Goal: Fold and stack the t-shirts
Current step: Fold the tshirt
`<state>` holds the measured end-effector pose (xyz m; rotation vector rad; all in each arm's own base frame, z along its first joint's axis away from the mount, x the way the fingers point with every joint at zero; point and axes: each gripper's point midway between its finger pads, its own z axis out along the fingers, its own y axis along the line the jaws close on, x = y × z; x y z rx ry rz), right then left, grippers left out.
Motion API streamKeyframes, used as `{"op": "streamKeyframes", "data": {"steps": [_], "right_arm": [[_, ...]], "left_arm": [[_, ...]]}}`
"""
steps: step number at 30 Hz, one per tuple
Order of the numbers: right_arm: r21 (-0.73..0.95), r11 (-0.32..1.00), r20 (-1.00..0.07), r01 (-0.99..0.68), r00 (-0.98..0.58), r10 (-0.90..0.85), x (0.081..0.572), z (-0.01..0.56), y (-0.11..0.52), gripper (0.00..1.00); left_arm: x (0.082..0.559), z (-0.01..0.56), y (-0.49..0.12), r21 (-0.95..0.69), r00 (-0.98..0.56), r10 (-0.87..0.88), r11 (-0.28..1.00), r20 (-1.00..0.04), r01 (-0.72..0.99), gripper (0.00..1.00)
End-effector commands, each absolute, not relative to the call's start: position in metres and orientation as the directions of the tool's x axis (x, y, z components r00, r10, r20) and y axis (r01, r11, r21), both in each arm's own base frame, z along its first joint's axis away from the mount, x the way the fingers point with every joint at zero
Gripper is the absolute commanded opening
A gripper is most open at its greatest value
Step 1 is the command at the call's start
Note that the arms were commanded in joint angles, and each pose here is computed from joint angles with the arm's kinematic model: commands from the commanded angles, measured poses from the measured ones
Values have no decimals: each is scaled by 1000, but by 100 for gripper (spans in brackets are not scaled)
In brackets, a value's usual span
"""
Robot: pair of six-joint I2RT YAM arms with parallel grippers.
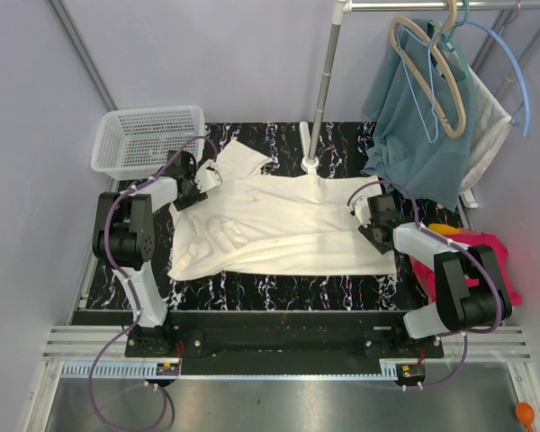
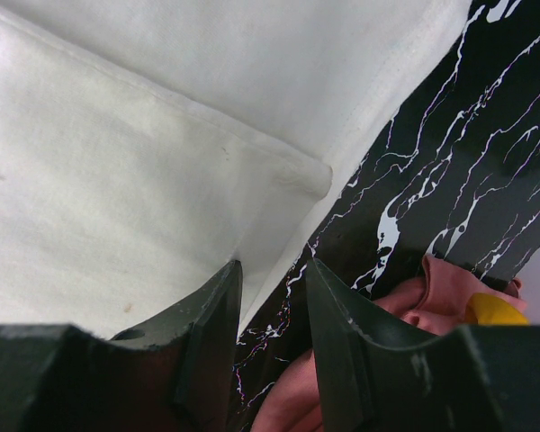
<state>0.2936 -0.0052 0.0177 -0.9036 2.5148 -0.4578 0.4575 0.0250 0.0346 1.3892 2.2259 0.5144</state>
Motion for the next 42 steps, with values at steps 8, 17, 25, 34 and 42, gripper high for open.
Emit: {"op": "streamKeyframes", "data": {"steps": [8, 17, 25, 34, 42], "right_arm": [[-286, 745, -144, -602, -742, -655, 240, -24, -3, 45], [-296, 745, -161, -598, -737, -656, 240, -20, -2, 45], [-289, 742, -214, -605, -714, -666, 249, -3, 7, 46], [-289, 724, -201, -626, -700, -685, 248, -3, 11, 46], [-295, 705, -194, -644, -682, -705, 251, -2, 13, 46]], "left_arm": [[427, 95, 9, 596, -323, 899, 437, -294, 674, 72], [373, 91, -7, 498, -307, 892, 441, -331, 747, 73], [304, 76, -24, 414, -255, 913, 376, -320, 829, 75], [256, 55, -33, 355, -230, 933, 322, -278, 878, 77], [254, 30, -26, 341, -231, 950, 292, -208, 894, 77]]}}
